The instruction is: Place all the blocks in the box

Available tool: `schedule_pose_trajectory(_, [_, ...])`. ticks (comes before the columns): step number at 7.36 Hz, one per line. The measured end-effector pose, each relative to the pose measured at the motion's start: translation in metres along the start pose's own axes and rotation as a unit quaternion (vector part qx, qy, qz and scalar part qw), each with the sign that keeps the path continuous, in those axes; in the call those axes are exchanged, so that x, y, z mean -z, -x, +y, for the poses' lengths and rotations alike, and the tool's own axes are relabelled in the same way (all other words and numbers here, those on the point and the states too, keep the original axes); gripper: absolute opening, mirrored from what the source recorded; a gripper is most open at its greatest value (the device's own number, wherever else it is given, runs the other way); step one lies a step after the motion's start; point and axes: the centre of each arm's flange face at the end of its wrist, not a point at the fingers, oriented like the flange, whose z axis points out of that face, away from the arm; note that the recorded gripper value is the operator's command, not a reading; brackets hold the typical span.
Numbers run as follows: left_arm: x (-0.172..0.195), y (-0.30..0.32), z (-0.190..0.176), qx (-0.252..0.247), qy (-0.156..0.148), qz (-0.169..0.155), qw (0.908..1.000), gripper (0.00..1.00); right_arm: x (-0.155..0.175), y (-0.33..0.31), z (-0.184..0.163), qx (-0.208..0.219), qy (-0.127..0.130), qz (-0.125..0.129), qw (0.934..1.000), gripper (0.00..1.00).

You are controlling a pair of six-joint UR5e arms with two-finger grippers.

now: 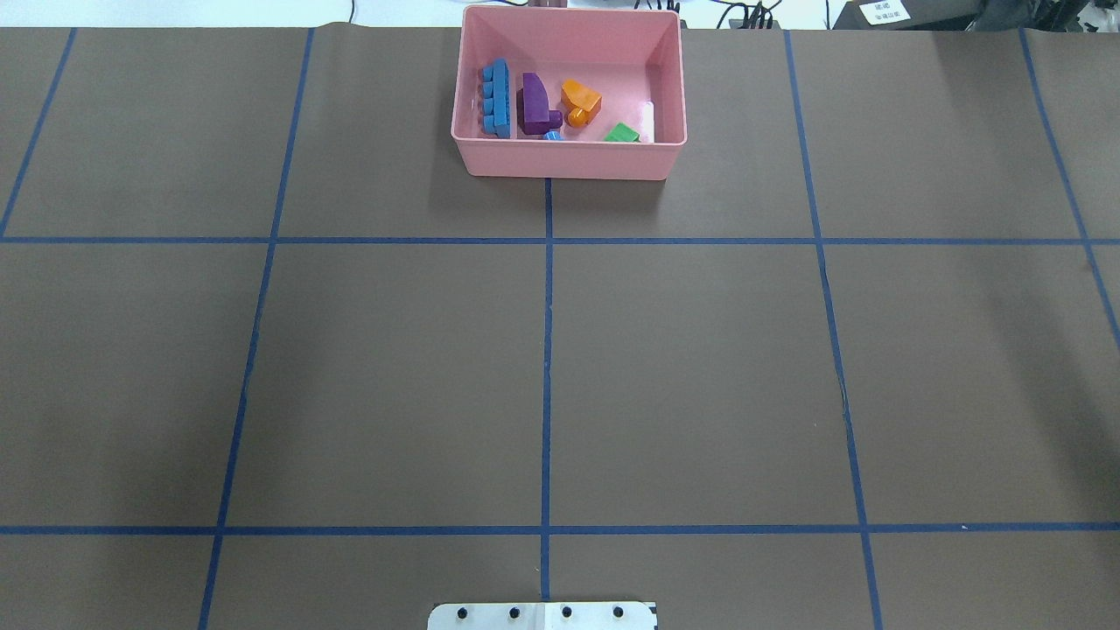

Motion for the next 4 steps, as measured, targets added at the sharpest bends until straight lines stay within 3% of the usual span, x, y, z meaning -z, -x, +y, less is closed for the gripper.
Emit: schedule_pose_trajectory(4, [0.006,-0.005,-0.008,-0.002,-0.005,0.001,1.0,1.0,0.006,0.014,0.005,0.011,-0.007,-0.003,0.9999,1.0])
